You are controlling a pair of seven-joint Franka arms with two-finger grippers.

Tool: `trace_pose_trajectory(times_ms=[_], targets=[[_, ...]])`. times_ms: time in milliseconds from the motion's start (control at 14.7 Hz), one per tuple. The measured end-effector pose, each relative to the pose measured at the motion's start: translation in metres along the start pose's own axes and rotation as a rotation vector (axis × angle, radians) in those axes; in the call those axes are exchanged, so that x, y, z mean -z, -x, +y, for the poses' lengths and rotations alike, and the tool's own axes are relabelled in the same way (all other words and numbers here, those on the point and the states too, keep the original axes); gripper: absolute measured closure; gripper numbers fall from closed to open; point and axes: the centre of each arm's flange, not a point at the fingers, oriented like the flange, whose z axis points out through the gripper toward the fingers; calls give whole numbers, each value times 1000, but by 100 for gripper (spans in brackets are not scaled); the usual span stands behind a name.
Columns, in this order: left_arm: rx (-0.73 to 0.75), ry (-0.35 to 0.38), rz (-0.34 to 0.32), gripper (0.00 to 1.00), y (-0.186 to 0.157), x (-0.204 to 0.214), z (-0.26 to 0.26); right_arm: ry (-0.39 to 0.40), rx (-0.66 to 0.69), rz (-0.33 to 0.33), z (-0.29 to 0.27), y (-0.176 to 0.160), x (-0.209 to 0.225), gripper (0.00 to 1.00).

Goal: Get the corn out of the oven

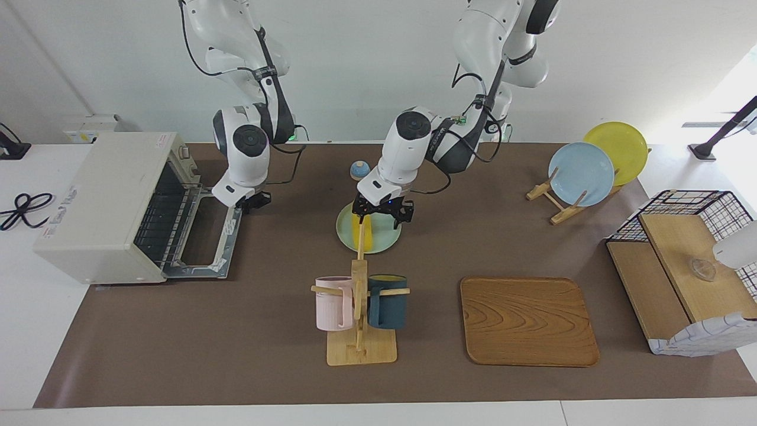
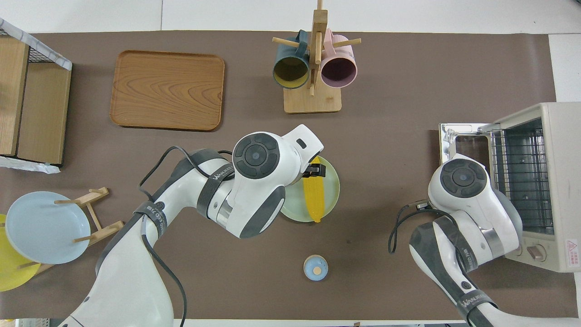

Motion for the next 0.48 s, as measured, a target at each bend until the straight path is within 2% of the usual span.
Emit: trace_pose_trajectory(times_ms=[272, 475], targets=[[-38, -16, -17, 0, 9, -25, 15, 73, 30, 12, 1, 6, 22, 96], [-67, -46, -11, 0, 9, -31, 14, 114, 39, -27, 19, 8, 51, 96]])
